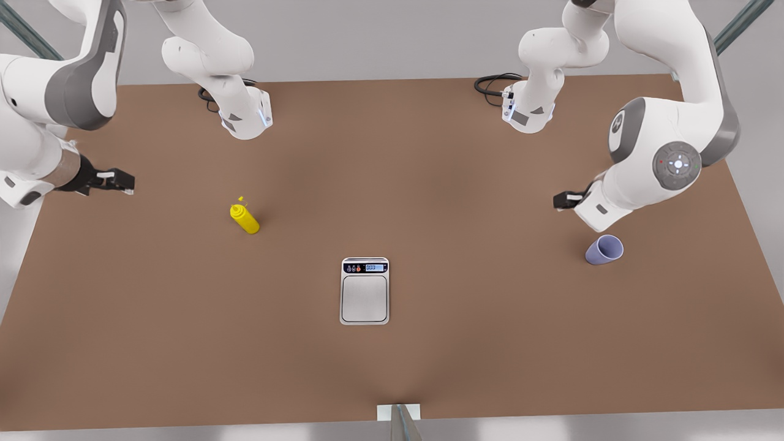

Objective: Move cup to the weight, pick up sauce bottle, pour sauce

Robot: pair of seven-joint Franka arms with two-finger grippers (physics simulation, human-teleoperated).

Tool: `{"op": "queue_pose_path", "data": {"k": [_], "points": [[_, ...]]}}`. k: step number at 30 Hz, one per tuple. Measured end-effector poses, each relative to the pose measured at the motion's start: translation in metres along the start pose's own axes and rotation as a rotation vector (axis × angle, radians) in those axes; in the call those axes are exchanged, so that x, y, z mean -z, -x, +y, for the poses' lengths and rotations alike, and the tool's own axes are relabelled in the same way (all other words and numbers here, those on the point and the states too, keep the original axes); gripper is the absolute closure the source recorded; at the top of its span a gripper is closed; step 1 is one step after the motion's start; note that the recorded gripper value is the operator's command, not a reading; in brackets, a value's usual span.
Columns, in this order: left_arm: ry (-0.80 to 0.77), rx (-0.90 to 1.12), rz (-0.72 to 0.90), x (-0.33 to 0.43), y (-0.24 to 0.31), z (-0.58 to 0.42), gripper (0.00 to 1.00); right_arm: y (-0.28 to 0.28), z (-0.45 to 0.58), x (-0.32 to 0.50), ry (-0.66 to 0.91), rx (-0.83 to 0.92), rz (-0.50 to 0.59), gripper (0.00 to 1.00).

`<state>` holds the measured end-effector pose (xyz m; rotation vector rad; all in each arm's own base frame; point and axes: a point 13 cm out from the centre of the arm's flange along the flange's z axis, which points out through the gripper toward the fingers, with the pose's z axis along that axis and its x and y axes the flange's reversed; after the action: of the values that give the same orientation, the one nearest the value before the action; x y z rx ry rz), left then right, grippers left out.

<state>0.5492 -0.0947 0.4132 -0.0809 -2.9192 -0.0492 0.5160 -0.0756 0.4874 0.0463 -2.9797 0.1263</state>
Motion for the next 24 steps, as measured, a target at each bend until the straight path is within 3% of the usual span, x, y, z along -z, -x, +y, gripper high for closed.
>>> {"op": "queue_pose_path", "data": {"k": [4,8,12,17,24], "points": [[-0.017,0.026,-0.030,0.007,0.003,0.005,0.00,0.007,-0.003,-0.021,0.025,0.021,0.015,0.00],[-0.035,0.050,-0.036,0.007,0.006,0.009,0.00,-0.018,0.051,-0.128,0.271,0.124,0.216,0.00],[-0.034,0.110,0.006,-0.036,0.017,0.044,0.00,-0.035,0.073,-0.210,0.509,0.214,0.336,0.00],[-0.087,0.313,0.037,-0.165,0.044,0.203,0.00,-0.050,0.058,-0.267,0.741,0.345,0.266,0.00],[-0.082,0.275,-0.030,-0.247,0.062,0.249,0.00,-0.060,0.091,-0.345,0.965,0.637,0.033,0.00]]}}
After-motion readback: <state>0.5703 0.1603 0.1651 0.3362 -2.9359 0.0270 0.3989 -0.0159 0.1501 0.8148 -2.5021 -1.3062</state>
